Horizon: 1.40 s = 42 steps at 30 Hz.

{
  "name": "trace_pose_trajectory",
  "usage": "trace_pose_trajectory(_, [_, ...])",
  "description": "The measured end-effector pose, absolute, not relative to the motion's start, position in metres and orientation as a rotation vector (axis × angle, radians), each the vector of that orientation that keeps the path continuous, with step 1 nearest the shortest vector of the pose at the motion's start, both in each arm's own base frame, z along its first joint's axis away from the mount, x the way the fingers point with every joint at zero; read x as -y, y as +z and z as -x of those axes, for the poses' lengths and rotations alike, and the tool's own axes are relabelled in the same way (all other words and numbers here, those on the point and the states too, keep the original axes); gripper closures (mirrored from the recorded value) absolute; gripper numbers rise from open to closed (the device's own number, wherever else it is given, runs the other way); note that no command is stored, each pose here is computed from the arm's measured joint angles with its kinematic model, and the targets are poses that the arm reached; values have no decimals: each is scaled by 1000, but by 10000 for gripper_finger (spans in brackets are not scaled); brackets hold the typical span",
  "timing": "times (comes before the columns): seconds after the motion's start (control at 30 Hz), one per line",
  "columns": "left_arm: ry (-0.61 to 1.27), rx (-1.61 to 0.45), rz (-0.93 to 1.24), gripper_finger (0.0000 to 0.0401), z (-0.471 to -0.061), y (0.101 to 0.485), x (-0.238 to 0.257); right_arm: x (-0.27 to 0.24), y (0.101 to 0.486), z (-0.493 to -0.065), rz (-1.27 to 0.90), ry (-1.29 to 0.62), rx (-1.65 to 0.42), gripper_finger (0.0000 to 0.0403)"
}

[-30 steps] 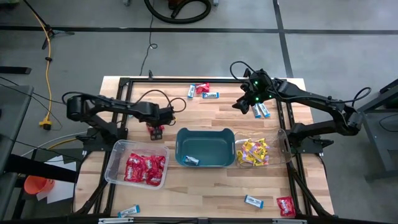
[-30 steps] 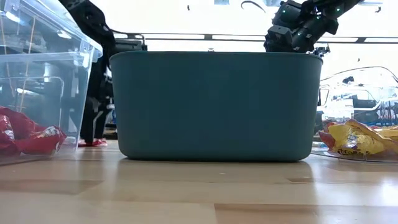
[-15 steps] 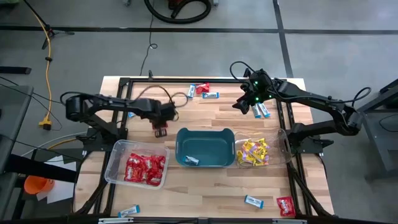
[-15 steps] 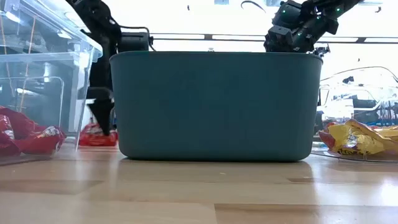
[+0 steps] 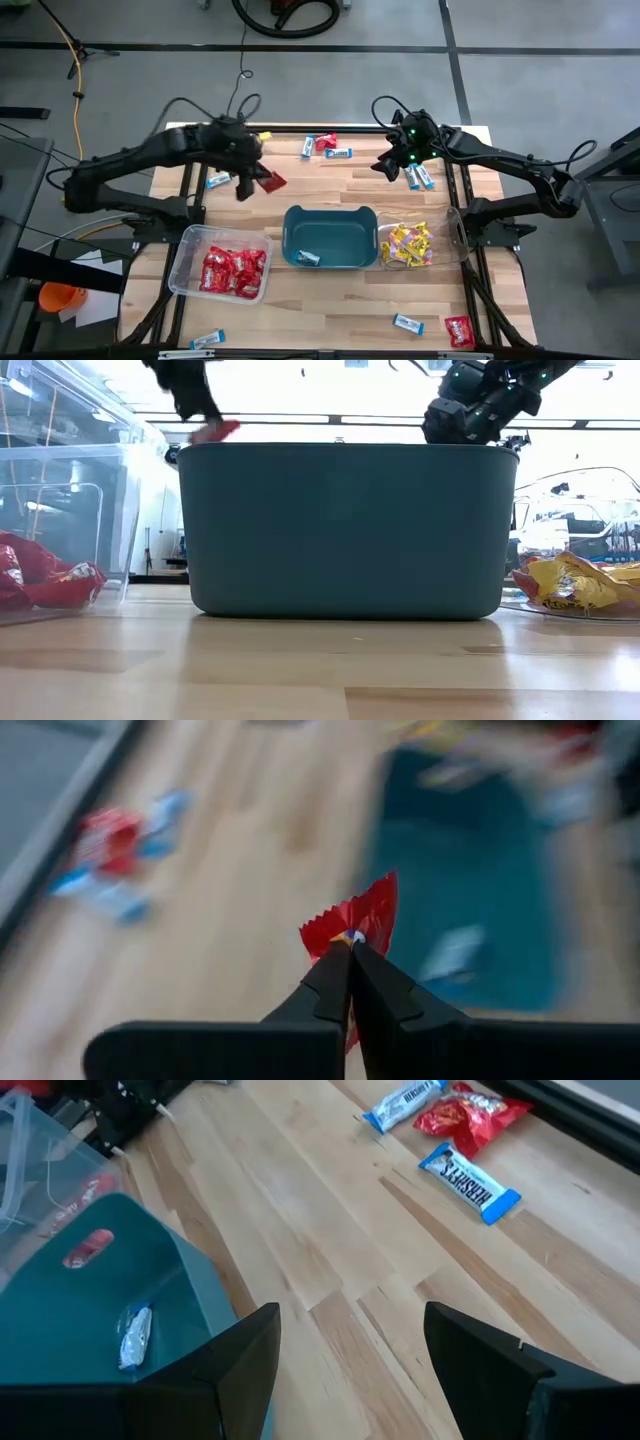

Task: Sort candy
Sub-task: Put the red candy into the left transparent bin, then adjust the left transparent bin

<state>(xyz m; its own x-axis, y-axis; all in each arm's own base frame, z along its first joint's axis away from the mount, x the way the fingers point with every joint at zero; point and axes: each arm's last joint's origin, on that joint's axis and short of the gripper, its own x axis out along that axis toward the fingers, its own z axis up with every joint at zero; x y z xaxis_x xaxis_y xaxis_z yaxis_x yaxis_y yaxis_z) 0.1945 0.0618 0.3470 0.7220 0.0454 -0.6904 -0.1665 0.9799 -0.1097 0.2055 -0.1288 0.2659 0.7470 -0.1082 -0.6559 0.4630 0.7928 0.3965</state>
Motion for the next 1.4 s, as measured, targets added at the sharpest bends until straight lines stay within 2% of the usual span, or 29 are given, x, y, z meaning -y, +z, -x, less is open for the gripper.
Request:
trace_pose_trajectory(0.23, [-128,-668,465,400,-187,378,-30,130,268,-207,-567,-330,-625,160])
trace_pose_trajectory(0.4, [-209,-872,588,401,-177,369,4,130,269,-208,-585,-336,-622,160])
trace_pose_trajectory(0.57, [-198,-1096,579,401,-167,351,35,130,269,-208,-583,-335,-622,160])
trace_pose_trajectory(0.9, [-39,-1214,546,398,-167,297,59,130,269,-208,-585,-336,-622,160])
trace_pose_trajectory(1.03, [-28,-1243,545,373,-168,288,61,130,269,-208,-582,-335,-622,160])
trace_pose_trajectory(1.27, [-21,-1239,460,295,-171,285,61,130,269,-208,-582,-335,-623,160])
trace_pose_trajectory(1.4, [-64,-1253,331,281,-175,280,61,130,269,-208,-582,-335,-623,160])
